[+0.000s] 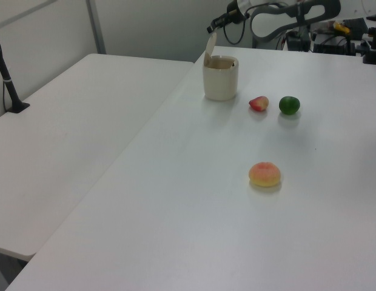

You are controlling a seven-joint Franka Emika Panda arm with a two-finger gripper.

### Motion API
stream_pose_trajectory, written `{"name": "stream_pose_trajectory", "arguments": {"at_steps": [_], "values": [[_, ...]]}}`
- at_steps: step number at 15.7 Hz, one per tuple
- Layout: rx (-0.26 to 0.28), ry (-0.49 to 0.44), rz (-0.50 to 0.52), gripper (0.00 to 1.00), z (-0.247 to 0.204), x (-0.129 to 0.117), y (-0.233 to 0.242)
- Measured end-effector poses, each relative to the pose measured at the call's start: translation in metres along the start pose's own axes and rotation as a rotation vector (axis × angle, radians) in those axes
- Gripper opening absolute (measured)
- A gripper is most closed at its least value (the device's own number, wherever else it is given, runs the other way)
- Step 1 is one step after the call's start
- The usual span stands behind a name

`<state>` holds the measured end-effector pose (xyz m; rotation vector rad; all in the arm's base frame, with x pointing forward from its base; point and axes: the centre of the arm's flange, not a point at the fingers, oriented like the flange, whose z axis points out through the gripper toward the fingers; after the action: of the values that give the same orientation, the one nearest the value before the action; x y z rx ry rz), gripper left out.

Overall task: Close garbage bin
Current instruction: 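Move the gripper over the cream bin's raised lid, then push the open lid down onto the bin rim with the gripper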

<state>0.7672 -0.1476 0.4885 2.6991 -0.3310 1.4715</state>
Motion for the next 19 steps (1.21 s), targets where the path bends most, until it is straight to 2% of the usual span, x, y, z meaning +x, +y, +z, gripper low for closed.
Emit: {"name": "stream_pose_trajectory", "arguments": {"at_steps": [9,14,19], "values": [[-0.014,-0.015,0.004,0.01,0.012,-0.010,0.012],[-0.029,-0.028,-0.031,0.01,0.011,-0.014,0.025],[-0.029,-0.128,-0.076,0.01,0.012,-0.031,0.031]]}}
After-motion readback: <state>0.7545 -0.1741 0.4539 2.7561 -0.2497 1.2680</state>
